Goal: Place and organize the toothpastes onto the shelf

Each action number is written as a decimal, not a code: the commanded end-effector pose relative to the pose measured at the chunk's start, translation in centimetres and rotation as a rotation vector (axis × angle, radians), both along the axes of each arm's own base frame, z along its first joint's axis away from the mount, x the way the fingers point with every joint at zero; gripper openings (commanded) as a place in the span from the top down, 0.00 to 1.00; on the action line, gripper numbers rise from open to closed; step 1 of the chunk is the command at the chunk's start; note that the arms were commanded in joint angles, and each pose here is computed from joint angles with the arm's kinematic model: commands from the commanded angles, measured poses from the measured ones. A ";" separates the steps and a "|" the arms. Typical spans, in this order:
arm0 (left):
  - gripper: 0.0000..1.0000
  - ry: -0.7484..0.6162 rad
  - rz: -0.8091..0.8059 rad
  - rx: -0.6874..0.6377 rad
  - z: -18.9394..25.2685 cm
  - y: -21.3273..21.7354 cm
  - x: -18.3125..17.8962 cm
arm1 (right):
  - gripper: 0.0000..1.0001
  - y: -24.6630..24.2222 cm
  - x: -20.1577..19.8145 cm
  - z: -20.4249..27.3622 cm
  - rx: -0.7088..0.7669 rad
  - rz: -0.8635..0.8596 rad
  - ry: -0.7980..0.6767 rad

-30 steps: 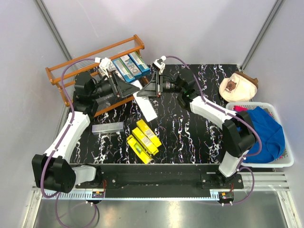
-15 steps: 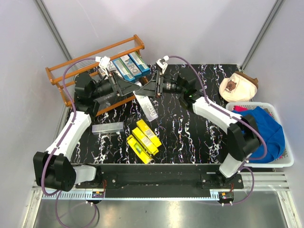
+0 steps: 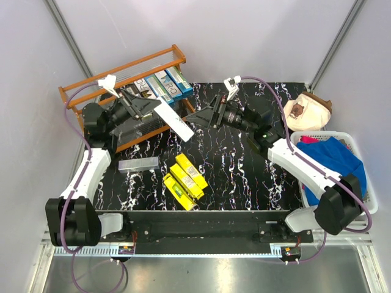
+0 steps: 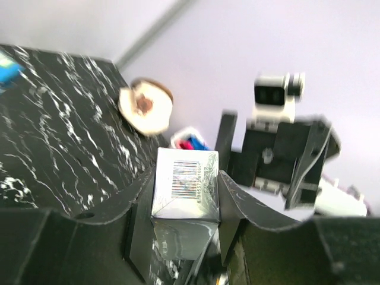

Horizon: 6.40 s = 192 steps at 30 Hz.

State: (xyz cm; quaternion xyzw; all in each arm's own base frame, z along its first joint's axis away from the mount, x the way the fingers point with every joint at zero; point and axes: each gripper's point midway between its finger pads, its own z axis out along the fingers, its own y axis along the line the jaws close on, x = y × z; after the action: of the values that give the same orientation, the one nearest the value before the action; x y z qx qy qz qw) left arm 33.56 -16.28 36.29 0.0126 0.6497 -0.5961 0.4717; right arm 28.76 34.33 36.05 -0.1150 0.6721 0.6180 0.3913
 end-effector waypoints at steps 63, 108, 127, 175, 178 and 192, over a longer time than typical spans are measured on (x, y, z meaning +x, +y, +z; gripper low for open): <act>0.01 0.189 0.622 0.374 -3.9 11.0 2.1 | 0.75 -1.1 -2.9 -8.9 -0.055 0.034 0.161; 0.01 0.227 0.556 0.413 -7.6 10.3 1.8 | 0.80 1.4 21.8 -24.2 0.142 -0.443 0.506; 0.01 0.215 0.539 0.435 -8.0 10.2 1.3 | 0.76 1.9 26.2 -29.1 0.215 -0.652 0.718; 0.01 0.268 0.531 0.438 -8.5 10.7 1.4 | 0.03 4.1 11.2 -23.2 -0.494 -0.251 0.153; 0.01 0.297 0.537 0.404 -8.5 11.3 1.4 | 0.03 5.9 8.5 -23.2 -0.564 -0.150 0.057; 0.01 0.369 0.498 0.214 -9.1 14.8 1.2 | 0.00 15.4 0.5 -22.4 -0.736 0.077 -0.353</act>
State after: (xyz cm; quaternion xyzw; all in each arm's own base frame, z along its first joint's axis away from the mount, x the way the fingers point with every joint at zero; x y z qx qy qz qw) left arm 34.88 -1.78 25.72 -0.2230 0.7885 -0.3436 0.4588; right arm 29.38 47.16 11.13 -0.3158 0.8079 0.3487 0.3550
